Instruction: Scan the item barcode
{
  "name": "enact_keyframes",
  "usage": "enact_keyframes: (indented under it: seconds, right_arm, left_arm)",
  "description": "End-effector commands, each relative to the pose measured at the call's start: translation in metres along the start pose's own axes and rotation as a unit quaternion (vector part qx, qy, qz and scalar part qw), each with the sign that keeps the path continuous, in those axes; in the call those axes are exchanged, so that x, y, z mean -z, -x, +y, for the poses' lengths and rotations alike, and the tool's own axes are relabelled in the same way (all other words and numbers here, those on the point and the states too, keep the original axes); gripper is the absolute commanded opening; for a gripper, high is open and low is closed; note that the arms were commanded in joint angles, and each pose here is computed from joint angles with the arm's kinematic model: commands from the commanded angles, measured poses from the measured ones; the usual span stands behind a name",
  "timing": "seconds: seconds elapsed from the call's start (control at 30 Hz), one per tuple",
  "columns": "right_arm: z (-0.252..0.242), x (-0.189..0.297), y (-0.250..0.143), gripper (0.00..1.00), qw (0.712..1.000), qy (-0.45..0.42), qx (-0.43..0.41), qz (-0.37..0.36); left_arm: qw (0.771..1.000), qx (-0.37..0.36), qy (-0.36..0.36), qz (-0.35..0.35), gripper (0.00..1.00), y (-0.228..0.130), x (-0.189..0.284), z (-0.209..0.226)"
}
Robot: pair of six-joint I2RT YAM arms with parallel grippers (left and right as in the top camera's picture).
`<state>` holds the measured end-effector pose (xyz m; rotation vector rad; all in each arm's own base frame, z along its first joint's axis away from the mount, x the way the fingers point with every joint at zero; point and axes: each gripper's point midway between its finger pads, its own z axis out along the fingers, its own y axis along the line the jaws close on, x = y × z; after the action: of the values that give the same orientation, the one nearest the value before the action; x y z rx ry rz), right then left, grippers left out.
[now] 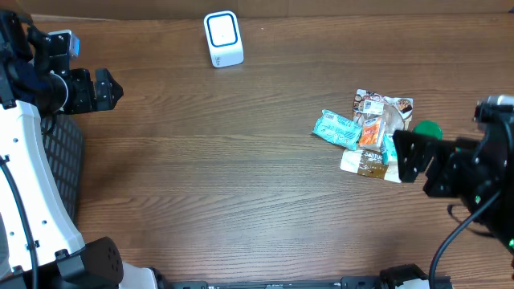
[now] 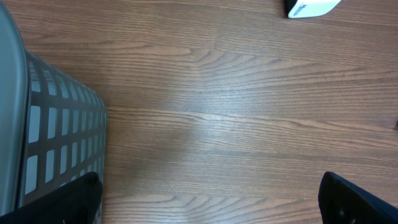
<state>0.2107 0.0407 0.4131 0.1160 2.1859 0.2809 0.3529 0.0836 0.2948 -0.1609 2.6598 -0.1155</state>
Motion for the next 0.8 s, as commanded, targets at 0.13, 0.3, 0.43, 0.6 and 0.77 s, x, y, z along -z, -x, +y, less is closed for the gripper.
enact_keyframes:
  seconds: [0.13,0.3,0.43,0.6,0.77]
  right_arm:
    - [0.014,-0.008,0.025,1.0,0.989,0.046,0.09,-0.109]
    - [0.008,-0.023,0.025,1.0,0.975,0.053,0.089,-0.196]
    - [0.001,-0.041,0.008,1.0,0.964,0.059,0.089,-0.244]
    - [-0.01,-0.066,-0.021,1.0,0.951,0.067,0.091,-0.289]
    - [-0.02,-0.088,-0.054,1.0,0.937,0.08,0.096,-0.325]
  left_arm:
    - [1.0,-0.013,-0.001,-0.006,1.0,0.003,0.003,-0.003]
    - [1.0,-0.014,-0.001,-0.006,1.0,0.003,0.003,-0.003]
    - [1.0,-0.013,-0.001,-0.006,1.0,0.003,0.003,-0.003]
    - [1.0,-0.013,-0.001,-0.006,1.0,0.003,0.003,-0.003]
    - [1.0,-0.014,-0.001,-0.006,1.0,0.003,0.003,-0.003]
